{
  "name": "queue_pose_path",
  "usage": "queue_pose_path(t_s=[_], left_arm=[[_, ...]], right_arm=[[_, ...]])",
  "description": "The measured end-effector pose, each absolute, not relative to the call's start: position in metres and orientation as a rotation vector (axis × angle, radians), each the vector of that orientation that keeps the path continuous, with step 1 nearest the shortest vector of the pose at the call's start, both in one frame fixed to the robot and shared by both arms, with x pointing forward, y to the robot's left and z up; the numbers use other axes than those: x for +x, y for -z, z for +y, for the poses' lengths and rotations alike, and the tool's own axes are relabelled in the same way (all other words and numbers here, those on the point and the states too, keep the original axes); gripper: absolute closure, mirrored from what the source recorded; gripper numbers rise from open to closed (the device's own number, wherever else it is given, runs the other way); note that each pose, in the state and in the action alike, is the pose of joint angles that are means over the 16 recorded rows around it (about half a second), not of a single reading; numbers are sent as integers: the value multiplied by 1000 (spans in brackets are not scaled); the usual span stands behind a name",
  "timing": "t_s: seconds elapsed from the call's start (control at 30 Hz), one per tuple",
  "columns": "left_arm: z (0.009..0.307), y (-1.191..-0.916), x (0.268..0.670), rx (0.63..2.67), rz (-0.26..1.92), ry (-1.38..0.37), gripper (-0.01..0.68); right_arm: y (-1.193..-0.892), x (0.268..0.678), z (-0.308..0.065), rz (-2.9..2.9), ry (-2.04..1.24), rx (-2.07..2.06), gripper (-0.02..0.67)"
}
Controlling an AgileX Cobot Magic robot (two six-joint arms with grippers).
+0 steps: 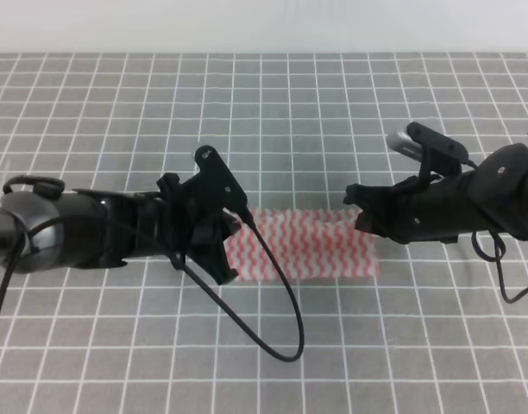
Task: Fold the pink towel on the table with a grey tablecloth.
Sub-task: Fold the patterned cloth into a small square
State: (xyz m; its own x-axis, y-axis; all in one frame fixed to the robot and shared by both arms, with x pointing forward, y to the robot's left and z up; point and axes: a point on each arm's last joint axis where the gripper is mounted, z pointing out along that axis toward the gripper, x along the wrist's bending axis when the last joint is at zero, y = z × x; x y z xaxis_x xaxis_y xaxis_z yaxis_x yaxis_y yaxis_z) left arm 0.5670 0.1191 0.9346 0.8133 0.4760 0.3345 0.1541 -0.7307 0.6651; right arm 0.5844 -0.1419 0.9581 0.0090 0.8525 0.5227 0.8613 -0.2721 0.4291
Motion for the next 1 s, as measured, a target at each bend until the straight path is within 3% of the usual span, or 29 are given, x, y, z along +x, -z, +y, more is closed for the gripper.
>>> queue_pose_path(t_s=[1.0], left_arm=[[118,-928,572,2369,475,-658,673]], right_arm=[[-947,593,-139,-1882,1114,-2241,650]])
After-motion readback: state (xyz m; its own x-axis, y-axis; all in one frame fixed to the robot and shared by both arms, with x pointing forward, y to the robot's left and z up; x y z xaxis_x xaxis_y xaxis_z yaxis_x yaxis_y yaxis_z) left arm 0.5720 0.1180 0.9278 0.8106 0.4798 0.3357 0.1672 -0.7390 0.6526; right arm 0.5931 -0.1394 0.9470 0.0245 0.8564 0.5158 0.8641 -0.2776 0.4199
